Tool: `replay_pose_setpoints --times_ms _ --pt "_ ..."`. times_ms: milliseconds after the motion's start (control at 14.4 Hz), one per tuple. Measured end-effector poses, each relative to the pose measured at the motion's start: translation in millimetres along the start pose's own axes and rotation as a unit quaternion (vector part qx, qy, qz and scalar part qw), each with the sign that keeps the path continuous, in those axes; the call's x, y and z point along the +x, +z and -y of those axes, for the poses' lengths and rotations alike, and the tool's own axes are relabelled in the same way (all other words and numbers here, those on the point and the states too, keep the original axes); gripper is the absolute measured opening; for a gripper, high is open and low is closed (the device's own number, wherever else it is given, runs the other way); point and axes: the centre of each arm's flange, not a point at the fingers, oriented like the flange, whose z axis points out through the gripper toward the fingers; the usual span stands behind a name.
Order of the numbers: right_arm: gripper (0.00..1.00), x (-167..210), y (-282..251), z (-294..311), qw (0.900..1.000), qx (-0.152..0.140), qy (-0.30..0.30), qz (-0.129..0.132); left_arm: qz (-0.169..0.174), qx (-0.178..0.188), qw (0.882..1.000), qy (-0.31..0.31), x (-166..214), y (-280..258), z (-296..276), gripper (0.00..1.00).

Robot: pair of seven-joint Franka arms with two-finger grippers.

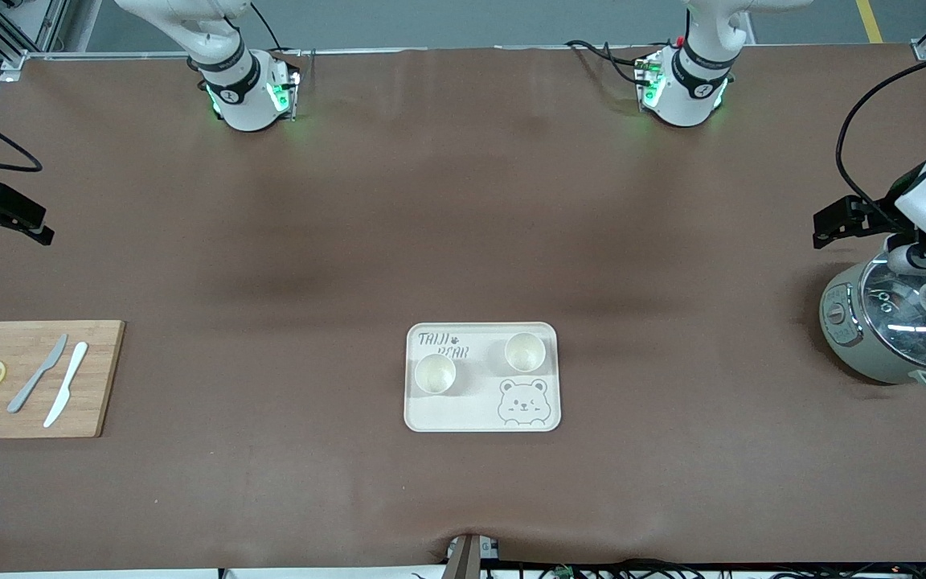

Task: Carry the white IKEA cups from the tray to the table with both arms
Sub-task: 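Move the left gripper over the cup on the white tray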

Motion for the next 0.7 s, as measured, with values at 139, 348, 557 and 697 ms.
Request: replay_pose_setpoints --times_ms 139,348,557,697 --pt "1.00 0.0 0.0 0.0 1.000 0.000 0.000 0.000 -0.001 0.000 1.000 0.001 0.1 -0.4 -1.3 1.00" --pt "1.00 0.1 0.0 0.5 1.000 0.000 0.000 0.000 -0.004 -0.036 0.999 0.010 5.9 6.5 -25.3 1.00" --pt "1.00 0.1 0.2 0.8 1.000 0.000 -0.001 0.000 -0.015 -0.059 0.998 -0.032 31.0 38.1 -77.8 1.00" --pt "1.00 0.3 0.0 2.8 1.000 0.000 -0.003 0.000 -0.003 -0.068 0.997 -0.042 43.6 65.7 -117.2 1.00"
